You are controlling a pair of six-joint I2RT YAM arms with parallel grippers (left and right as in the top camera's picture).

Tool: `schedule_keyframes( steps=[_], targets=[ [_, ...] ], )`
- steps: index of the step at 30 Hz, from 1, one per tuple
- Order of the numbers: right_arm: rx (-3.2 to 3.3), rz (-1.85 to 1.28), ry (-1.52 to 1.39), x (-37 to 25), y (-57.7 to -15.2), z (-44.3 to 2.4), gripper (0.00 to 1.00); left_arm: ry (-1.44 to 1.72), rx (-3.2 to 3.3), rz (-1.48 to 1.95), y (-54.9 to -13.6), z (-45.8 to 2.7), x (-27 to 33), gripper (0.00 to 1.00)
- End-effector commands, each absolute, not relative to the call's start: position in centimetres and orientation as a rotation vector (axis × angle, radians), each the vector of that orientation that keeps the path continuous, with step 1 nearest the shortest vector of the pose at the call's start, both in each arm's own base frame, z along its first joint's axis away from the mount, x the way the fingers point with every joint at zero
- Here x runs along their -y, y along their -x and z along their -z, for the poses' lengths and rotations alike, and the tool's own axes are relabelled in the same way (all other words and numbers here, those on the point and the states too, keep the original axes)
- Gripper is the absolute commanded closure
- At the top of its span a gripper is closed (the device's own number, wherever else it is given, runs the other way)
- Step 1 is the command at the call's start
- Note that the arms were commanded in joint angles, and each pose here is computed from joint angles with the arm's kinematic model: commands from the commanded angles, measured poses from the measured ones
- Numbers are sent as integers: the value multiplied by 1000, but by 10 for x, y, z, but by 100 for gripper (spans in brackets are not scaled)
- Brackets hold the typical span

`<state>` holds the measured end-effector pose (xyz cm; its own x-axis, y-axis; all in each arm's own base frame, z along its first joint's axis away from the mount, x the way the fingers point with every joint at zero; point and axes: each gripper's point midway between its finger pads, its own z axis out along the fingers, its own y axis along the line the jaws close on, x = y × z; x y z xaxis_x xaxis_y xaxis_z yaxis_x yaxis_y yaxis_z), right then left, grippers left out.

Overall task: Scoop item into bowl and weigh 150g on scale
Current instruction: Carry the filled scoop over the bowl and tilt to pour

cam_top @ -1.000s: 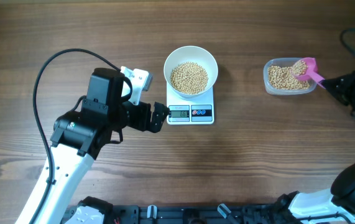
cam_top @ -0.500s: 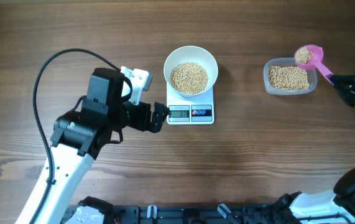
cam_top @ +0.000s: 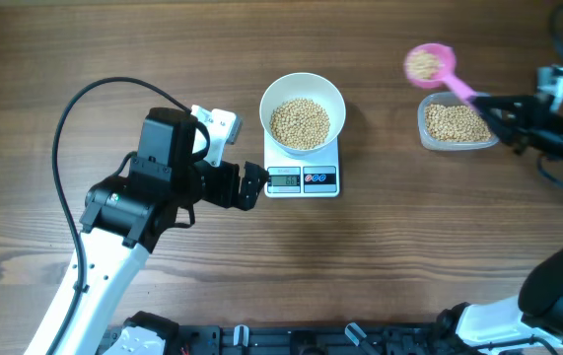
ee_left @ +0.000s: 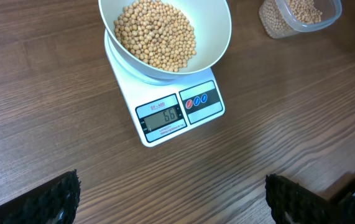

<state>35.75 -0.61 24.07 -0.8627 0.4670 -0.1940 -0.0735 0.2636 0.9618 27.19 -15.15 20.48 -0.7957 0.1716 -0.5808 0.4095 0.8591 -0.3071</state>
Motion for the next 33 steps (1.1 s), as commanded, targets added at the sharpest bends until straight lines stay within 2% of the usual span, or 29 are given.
schedule_keyframes(
  steps=[1,9,21,33],
  targets=[
    [-2268,-1600,-295,-36,-358,-224,96,-412,-2472,584,-272,-207,151,0],
    [-2370,-1510,-25,-108,-370,-219,96,-412,-2472,585,-272,-207,151,0],
    [-2380,-671,364,-136,-391,-216,96,-412,-2472,585,-272,-207,151,0],
    [-2309,-129,652,-158,-391,-212,96,-412,-2472,585,-272,-207,151,0]
  ],
)
